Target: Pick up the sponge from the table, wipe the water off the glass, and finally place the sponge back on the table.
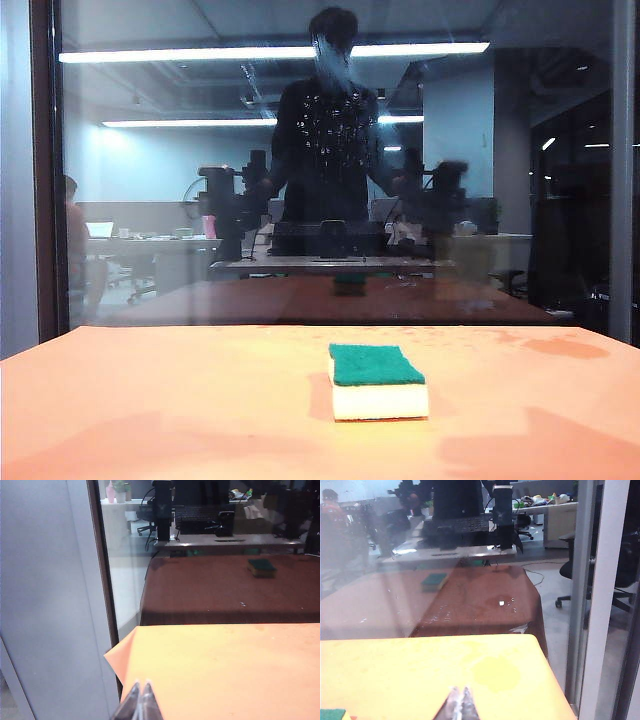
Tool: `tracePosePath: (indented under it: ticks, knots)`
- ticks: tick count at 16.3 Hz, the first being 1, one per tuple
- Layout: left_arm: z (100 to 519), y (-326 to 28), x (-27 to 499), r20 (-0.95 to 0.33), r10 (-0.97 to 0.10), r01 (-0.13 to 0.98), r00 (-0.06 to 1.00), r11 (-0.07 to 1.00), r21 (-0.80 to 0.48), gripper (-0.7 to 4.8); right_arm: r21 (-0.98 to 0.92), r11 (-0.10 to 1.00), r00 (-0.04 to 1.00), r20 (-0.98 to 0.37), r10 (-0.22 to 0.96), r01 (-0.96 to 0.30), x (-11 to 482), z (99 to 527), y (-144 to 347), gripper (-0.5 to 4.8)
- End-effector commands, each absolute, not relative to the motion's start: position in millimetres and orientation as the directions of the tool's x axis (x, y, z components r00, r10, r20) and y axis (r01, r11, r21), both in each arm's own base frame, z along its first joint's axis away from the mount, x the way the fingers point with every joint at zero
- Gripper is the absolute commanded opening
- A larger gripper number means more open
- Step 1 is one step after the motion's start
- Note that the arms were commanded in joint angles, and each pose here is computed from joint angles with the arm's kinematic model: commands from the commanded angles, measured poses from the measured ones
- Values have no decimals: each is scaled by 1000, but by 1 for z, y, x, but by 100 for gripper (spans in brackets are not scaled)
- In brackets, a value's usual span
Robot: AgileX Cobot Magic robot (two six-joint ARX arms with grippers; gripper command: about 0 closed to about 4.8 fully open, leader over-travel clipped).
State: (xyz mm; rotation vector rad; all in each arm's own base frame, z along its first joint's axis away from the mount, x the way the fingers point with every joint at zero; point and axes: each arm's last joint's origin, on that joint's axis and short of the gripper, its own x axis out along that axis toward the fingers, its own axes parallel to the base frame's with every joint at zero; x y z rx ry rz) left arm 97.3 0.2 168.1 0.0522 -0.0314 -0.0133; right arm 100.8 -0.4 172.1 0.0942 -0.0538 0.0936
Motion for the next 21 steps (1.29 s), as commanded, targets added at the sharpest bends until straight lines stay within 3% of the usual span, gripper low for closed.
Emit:
tracePosePath:
  ticks: [1,9,12,14,17,21]
  knots:
    - [170,0,97,46,-14,11,999,999,50,-6,86,991,993,80,92,-99,100,175,0,-5]
    - [170,0,97,45,-14,12,999,999,49,-6,88,991,992,87,93,-100,100,176,0,-6]
    - [170,0,97,46,-26,24,999,999,45,-6,197,972,985,141,97,-124,100,182,0,-6]
    - [171,-3,97,51,-126,124,991,991,47,-6,207,964,978,161,135,-167,98,188,1,-6]
    - [172,-9,95,53,-321,319,946,947,45,-6,251,956,987,83,138,-155,93,204,1,-6]
    - [171,-14,93,43,-514,516,857,856,-43,-6,260,954,989,35,145,-149,81,235,2,-6]
